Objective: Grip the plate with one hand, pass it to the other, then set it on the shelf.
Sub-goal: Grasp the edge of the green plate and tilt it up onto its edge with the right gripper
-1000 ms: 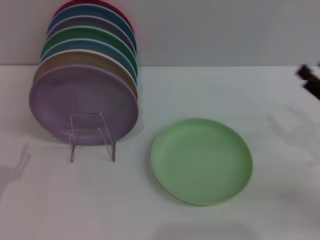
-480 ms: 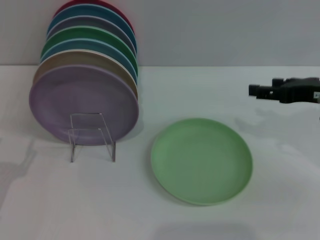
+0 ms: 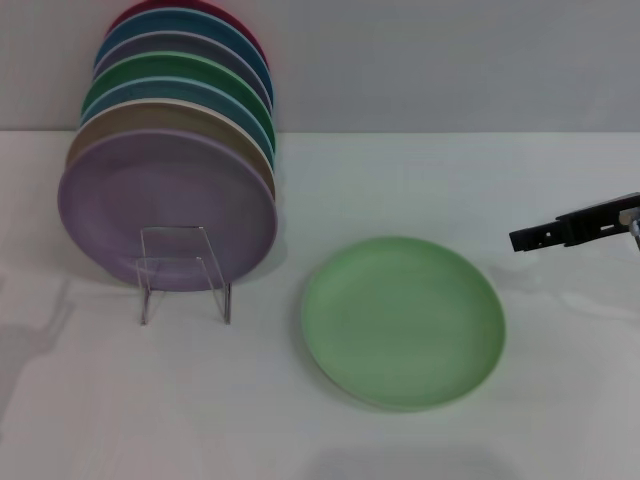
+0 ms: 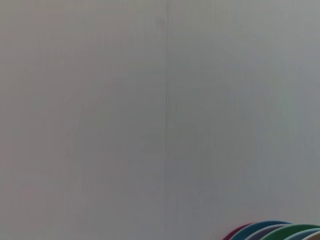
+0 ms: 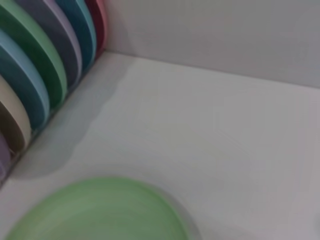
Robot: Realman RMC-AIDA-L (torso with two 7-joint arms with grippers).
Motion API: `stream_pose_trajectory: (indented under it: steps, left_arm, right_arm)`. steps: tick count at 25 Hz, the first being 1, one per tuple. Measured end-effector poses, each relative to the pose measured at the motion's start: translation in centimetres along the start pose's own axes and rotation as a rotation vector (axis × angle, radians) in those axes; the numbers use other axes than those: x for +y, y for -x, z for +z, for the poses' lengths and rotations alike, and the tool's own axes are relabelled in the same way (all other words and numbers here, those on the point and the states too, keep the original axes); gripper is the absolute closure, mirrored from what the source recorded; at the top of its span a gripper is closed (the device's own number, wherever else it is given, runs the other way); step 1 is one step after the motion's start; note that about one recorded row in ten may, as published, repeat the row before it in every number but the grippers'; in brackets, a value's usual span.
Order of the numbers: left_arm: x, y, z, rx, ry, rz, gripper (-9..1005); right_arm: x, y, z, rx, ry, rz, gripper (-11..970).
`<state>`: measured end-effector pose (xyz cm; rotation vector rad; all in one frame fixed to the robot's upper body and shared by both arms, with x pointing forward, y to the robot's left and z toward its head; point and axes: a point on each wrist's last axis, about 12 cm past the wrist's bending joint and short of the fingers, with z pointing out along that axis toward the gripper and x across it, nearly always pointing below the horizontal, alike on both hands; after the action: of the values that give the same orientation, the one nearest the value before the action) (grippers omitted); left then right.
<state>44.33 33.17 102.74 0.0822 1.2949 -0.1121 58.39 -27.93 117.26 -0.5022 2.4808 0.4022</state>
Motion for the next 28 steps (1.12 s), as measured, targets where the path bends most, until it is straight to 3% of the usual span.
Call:
stream_pose_trajectory:
  steps: [10, 15, 28]
  left_arm:
    - [0.0, 0.0, 0.1, 0.0, -0.002, 0.0, 178]
    - [0.0, 0.0, 0.1, -0.001, -0.003, -0.001, 178]
    - [-0.1, 0.0, 0.2, -0.003, -0.005, -0.001, 178]
  right_arm:
    - [1.1, 0.4, 3.4, 0.093, 0.049, -0.015, 195]
    - [1.7, 0.3, 4.9, 0.152, 0.016, -0.069, 200]
    - [2.4, 0.4, 6.6, 0.183, 0.012, -0.093, 215]
